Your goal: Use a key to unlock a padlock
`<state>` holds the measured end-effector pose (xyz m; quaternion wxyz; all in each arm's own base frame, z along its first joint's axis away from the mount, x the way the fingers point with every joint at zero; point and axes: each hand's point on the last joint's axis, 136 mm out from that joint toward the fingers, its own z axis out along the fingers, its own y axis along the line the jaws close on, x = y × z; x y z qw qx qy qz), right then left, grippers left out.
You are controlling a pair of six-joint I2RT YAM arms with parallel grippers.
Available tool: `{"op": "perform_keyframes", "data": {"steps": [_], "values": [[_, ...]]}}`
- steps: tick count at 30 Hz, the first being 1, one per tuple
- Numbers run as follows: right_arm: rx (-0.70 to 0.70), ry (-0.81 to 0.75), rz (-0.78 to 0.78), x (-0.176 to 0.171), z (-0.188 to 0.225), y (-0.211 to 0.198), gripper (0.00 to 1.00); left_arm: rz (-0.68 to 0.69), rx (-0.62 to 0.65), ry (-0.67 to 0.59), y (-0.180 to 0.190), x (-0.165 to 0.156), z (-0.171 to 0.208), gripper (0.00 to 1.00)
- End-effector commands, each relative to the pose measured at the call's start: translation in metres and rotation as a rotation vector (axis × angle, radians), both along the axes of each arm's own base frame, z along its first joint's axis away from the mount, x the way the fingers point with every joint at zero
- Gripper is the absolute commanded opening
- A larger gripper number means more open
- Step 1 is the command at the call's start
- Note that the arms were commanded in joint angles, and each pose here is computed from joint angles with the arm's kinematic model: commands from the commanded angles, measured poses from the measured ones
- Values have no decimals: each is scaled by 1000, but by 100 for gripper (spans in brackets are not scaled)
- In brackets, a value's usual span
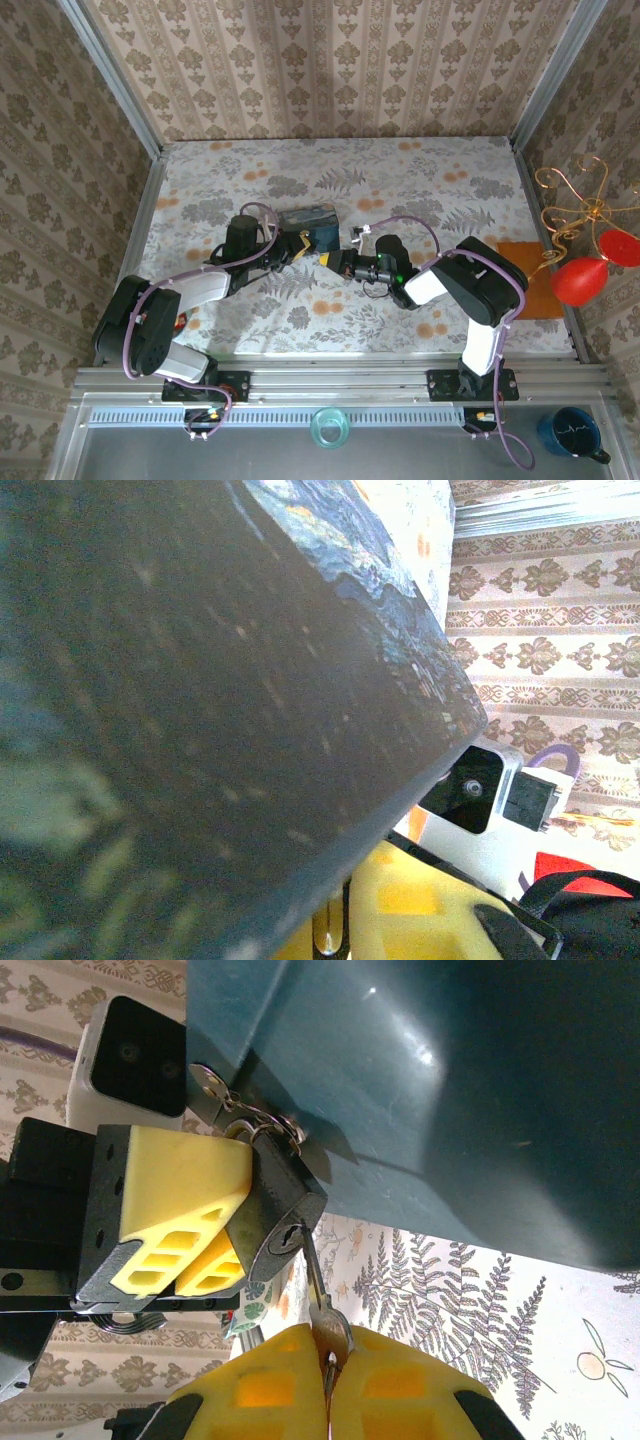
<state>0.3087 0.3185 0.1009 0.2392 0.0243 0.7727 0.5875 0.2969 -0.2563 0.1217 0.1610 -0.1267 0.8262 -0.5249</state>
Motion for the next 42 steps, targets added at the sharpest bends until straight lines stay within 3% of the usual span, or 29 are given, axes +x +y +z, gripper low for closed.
{"op": "perform_keyframes", "data": {"steps": [1, 42], "values": [[22, -95, -29, 7, 25, -1, 0, -49, -15, -24, -4, -9, 6, 10], [7, -68, 4, 13, 20, 6, 0, -104, -47, -39, -15, -19, 18, 9]]}}
